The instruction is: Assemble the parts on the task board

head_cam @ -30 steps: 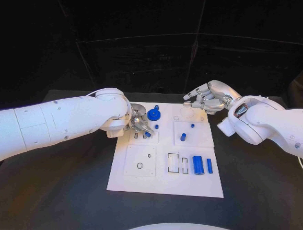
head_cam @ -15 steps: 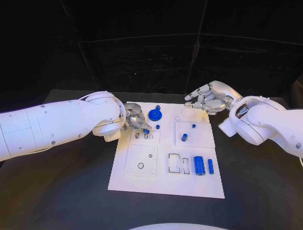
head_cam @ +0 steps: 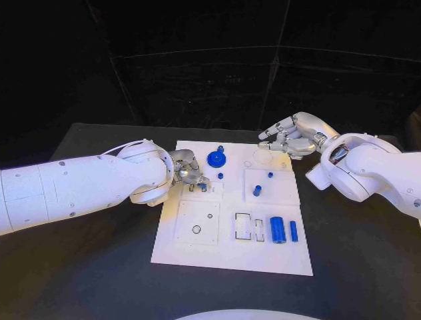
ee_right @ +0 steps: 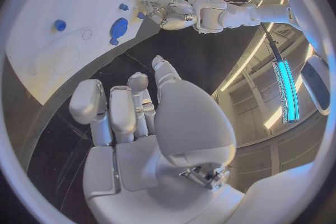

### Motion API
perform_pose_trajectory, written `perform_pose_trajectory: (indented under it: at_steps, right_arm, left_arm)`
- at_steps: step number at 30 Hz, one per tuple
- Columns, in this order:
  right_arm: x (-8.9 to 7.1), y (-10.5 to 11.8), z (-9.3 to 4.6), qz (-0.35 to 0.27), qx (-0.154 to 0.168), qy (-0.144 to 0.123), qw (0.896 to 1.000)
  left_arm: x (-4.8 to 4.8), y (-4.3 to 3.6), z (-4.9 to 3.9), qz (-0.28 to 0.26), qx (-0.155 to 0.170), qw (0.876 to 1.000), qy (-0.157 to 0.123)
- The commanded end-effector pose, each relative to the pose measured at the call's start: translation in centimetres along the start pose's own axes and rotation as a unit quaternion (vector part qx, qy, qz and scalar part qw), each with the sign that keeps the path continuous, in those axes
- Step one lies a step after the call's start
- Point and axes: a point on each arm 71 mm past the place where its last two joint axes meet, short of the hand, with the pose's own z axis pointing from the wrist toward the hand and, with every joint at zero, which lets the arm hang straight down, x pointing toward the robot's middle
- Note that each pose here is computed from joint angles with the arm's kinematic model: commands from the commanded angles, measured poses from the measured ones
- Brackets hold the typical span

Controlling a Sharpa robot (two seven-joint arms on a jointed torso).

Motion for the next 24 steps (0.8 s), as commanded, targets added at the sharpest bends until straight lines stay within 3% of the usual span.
perform_pose_trajectory:
  at_steps: [1,24]
  right_arm:
    - [0.0,0.1,0.0,-0.001,-0.002,0.004,1.0]
    - [0.1,0.2,0.2,-0.001,-0.003,0.007,1.0]
  left_arm:
    - [-0.31,-0.17,-0.04,0.008,0.011,0.999,-0.035]
    - [1.13,0.32,0.23,0.029,0.0,1.0,0.005]
